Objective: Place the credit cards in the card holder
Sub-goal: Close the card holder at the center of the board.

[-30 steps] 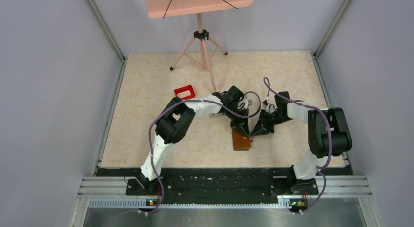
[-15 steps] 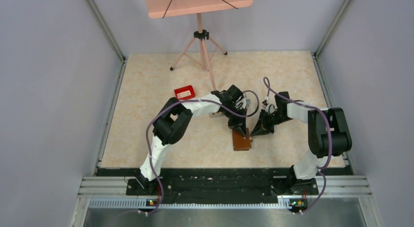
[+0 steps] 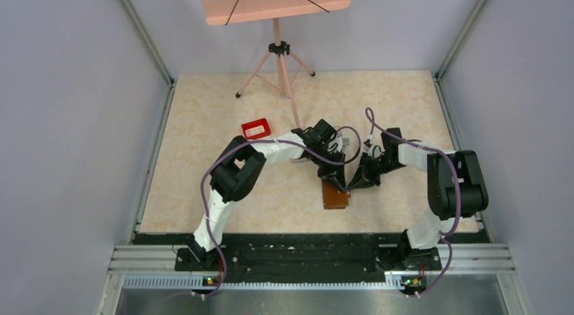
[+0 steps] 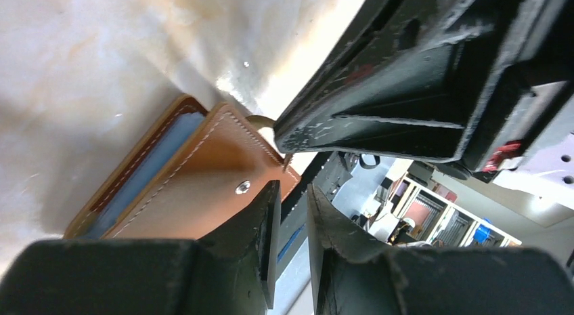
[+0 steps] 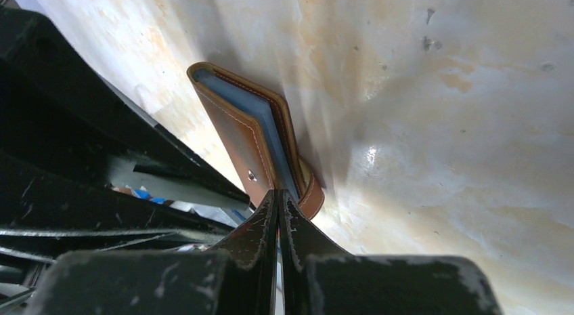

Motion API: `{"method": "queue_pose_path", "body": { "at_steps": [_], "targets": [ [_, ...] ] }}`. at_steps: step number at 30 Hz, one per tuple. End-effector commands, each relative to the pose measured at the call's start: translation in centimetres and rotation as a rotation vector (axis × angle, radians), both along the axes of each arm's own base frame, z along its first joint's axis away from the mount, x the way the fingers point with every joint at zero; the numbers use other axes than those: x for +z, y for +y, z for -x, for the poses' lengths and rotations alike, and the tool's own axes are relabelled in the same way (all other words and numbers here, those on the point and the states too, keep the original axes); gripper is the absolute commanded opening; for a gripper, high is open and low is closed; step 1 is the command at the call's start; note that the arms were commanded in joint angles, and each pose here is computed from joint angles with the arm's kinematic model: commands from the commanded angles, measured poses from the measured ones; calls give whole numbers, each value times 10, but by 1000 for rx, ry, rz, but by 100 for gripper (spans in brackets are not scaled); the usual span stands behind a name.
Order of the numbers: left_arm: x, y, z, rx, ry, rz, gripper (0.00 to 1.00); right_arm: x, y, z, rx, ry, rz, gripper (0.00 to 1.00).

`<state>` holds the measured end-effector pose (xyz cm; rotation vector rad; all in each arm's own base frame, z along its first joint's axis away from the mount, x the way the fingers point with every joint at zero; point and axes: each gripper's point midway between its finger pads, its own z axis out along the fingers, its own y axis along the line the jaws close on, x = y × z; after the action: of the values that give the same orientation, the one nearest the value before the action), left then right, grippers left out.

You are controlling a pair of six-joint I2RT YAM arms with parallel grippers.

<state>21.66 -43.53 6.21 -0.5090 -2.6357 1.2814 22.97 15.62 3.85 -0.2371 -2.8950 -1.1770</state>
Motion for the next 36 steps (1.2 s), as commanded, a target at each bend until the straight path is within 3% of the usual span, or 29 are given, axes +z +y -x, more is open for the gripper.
{"method": "queue_pose_path", "body": {
  "at_steps": [1,24,27,30,36],
  "targets": [
    [21,-14,4,-37,-18,101,25,5,1,0,15,-46,-9,0],
    [-8,-18,9,-61,-5,24,29,5,1,-2,9,-49,-6,0],
    [-9,-20,9,-64,-5,27,21,5,1,-3,7,-50,-5,0],
    [-9,-20,9,-67,-2,29,0,6,2,-3,7,-50,-7,0],
    [-5,-19,7,-66,-26,24,0,10,2,-8,7,-65,-8,0]
  ]
}}
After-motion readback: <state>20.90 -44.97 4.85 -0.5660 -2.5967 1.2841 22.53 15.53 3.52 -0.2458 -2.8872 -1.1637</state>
